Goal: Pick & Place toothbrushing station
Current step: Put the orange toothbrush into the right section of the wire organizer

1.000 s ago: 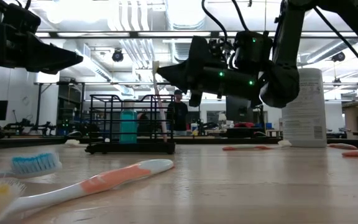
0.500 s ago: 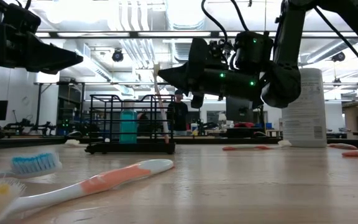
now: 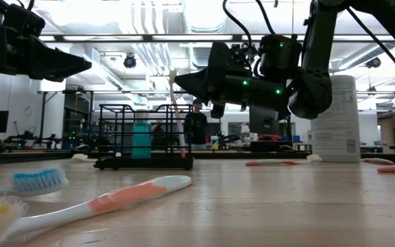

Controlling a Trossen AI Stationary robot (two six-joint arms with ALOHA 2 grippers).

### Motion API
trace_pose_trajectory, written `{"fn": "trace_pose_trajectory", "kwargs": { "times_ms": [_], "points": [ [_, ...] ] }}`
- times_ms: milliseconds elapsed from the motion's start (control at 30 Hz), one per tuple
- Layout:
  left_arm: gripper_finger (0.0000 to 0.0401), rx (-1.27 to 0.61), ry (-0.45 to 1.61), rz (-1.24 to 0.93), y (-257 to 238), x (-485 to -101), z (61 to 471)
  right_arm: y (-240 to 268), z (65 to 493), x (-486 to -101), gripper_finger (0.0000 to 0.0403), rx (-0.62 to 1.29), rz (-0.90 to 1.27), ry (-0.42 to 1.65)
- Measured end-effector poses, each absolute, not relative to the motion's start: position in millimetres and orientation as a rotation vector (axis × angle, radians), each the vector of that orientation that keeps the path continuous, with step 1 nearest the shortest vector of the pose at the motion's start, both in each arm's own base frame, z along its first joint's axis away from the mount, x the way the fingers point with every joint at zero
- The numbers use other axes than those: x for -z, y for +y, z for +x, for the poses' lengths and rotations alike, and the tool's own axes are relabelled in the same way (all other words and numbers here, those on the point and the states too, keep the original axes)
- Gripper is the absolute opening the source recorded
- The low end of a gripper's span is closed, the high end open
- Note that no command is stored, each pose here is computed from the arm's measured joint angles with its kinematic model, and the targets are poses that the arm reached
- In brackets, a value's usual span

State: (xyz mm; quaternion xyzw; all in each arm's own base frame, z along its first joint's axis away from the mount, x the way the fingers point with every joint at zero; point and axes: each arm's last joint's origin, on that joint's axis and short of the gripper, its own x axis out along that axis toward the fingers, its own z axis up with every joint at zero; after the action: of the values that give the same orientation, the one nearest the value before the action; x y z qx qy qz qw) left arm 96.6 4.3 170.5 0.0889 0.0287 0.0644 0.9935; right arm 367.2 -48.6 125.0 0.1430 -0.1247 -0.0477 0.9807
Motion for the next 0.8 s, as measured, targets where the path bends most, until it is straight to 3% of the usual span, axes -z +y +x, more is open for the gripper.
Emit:
{"fn": "trace_pose_trajectory", "kwargs": {
  "times_ms": [800],
  "points": [
    [0.0187, -0.129, 0.058, 0.178, 4.3, -170.5, 96.6, -48.1, 368.8, -132.5, 0.0040, 0.069, 0.247, -0.272]
  ]
}}
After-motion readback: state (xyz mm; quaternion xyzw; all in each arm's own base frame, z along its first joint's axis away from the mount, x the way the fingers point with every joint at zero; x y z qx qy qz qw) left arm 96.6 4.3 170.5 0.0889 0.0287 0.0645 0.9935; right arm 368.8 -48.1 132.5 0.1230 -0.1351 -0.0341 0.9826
